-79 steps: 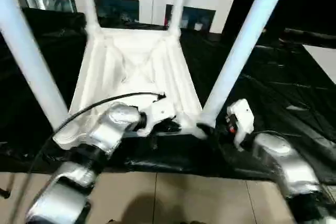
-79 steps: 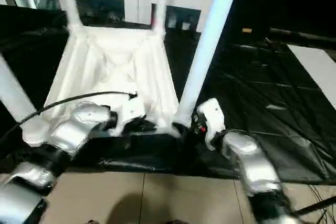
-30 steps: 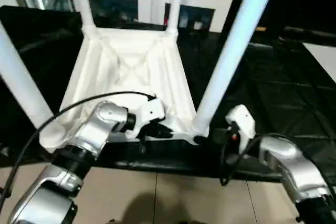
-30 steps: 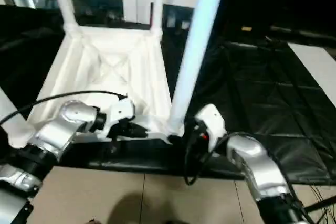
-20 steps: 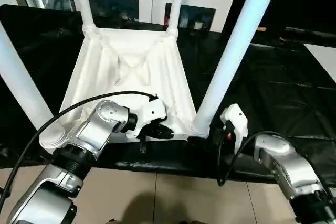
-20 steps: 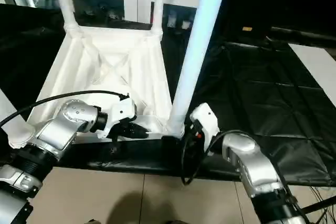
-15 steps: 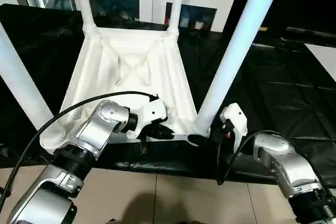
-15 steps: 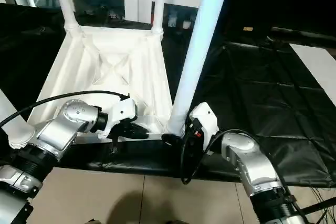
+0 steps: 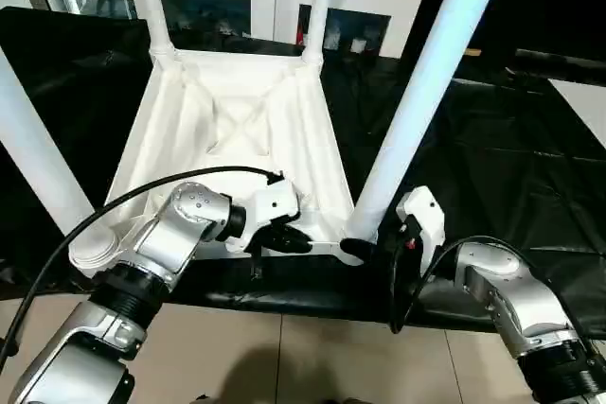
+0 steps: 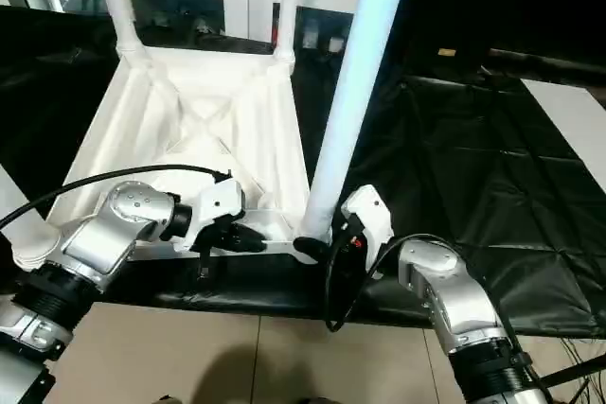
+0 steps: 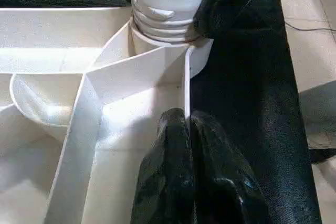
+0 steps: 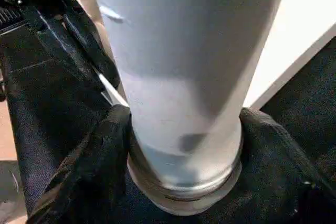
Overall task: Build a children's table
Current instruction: Rotate leg to tighten
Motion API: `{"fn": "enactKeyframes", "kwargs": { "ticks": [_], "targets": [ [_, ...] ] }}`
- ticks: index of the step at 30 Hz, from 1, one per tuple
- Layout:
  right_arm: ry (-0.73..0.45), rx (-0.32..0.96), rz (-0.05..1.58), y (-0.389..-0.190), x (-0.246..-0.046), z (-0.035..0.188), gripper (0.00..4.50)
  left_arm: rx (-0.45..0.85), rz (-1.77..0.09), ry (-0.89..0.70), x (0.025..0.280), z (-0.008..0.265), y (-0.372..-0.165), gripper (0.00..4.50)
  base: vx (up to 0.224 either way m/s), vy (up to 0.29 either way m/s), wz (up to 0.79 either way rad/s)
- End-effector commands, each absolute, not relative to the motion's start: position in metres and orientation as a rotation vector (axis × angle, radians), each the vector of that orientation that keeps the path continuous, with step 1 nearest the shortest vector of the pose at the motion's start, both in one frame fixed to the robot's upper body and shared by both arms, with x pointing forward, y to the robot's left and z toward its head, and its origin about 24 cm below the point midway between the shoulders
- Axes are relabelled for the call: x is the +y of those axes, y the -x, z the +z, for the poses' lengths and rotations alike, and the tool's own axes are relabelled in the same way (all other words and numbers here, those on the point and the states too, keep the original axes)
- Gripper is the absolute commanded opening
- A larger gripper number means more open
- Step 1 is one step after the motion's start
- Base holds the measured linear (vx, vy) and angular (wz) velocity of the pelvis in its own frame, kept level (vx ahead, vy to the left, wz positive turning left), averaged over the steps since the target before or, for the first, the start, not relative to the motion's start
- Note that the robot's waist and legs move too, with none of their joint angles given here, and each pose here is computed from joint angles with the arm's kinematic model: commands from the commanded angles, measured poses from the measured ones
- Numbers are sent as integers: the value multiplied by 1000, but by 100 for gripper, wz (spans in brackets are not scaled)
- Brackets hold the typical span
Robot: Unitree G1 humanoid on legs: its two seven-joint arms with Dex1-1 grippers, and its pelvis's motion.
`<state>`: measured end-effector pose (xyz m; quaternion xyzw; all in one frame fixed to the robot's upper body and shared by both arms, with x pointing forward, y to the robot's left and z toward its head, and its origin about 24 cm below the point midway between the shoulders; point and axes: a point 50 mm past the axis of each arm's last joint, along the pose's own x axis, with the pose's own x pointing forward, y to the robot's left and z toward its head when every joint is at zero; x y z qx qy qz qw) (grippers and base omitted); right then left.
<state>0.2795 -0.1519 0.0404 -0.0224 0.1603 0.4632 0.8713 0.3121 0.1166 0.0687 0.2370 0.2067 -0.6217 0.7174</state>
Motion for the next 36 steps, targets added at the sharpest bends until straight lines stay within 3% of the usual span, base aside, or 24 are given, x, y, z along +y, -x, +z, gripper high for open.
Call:
{"fn": "enactKeyframes", "kwargs": {
  "ticks": [1, 8, 12, 14, 17, 21, 25, 28, 30, 31, 36],
  "targets": [
    [39, 343, 989, -277, -150, 38, 270, 485, -1384, -543, 113, 63, -309, 0, 0, 0, 0],
    [85, 295, 754, -296, -149, 36, 269, 437, -1238, -512, 105, 65, -324, 0, 0, 0, 0],
    [7, 307, 558, -309, -143, 32, 268, 410, -1117, -475, 91, 67, -337, 0, -41, -1, -1],
    [-55, 332, 383, -322, -129, 28, 268, 404, -1016, -431, 71, 67, -347, 0, 0, 0, 0],
    [-118, 341, 252, -334, -118, 30, 267, 404, -926, -402, 53, 68, -356, 0, 0, 0, 0],
    [-134, 332, 78, -349, -111, 37, 267, 435, -792, -409, 39, 68, -366, 0, 0, 0, 0],
    [-121, 309, 38, -351, -107, 39, 267, 437, -765, -427, 36, 67, -368, 0, 26, 1, 0],
    [-137, 308, 125, -348, -94, 38, 267, 421, -774, -426, 34, 68, -369, 0, 0, 0, 0],
    [-181, 238, 176, -347, -94, 46, 267, 398, -808, -427, 35, 69, -369, 0, 0, 0, 0],
    [-177, 206, 189, -347, -97, 50, 323, 388, -815, -426, 36, 70, -369, 0, 0, 0, 0],
    [-145, 136, 236, -341, -116, 58, 378, 363, -900, -432, 44, 69, -365, 0, 0, 0, 0]
  ]
}}
